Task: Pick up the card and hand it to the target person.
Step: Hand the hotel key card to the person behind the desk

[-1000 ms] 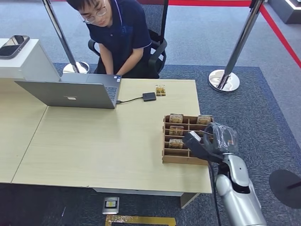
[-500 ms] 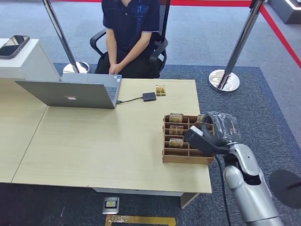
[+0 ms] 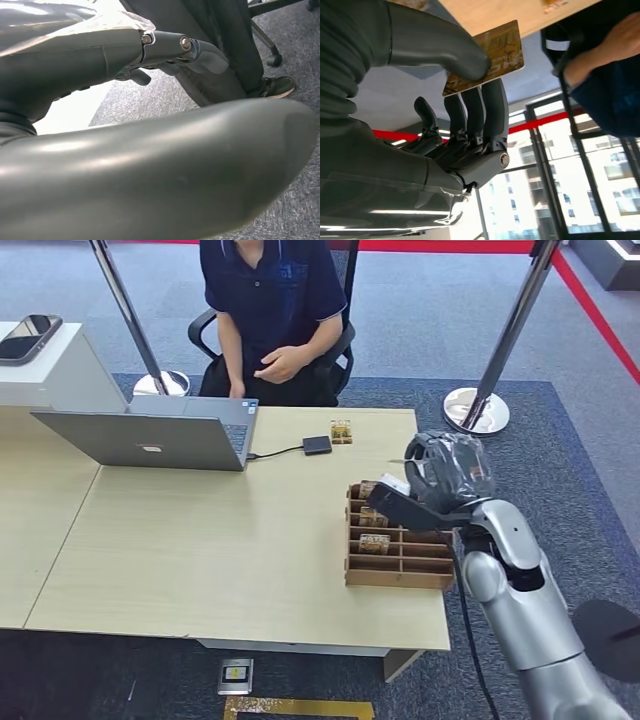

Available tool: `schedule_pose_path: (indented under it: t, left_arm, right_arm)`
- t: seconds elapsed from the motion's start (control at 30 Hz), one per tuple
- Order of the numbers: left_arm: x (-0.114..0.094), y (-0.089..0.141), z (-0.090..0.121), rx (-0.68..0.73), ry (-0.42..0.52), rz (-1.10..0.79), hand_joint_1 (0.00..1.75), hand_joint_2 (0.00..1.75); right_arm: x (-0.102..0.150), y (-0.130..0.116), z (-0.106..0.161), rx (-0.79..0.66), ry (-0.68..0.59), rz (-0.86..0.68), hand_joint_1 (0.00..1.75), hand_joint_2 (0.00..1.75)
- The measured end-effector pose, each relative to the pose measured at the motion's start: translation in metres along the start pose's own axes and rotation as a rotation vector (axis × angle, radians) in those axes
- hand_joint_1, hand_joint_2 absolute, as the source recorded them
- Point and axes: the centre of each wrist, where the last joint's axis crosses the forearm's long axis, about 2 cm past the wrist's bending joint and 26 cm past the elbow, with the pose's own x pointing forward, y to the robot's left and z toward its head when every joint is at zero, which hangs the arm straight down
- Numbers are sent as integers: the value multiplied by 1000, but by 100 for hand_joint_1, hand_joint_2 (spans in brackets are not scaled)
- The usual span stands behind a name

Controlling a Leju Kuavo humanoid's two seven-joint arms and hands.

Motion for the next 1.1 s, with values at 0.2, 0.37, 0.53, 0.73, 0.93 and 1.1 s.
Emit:
schedule_pose_path:
  t: [0.2,0.37,0.53,0.73,0.93,1.1]
  left_arm:
    - [1,0,1,0,-16,-15,0,0]
    - [2,0,0,0,-28,-28,0,0]
    - [4,0,0,1,-33,-31,0,0]
    - [4,0,0,1,-30,-29,0,0]
    - [4,0,0,-1,-17,-29,0,0]
    - [4,0,0,-3,-19,-34,0,0]
  right_arm:
    - [31,-22,-44,-56,-36,-9,134,175]
    - [52,-27,-71,-68,-25,-14,134,175]
    - [66,-28,-94,-41,-20,-18,131,175]
    - [79,-22,-107,20,-18,-17,131,175]
    - [84,-12,-111,76,-2,-10,130,175]
    - [84,-3,-109,111,15,-1,25,175]
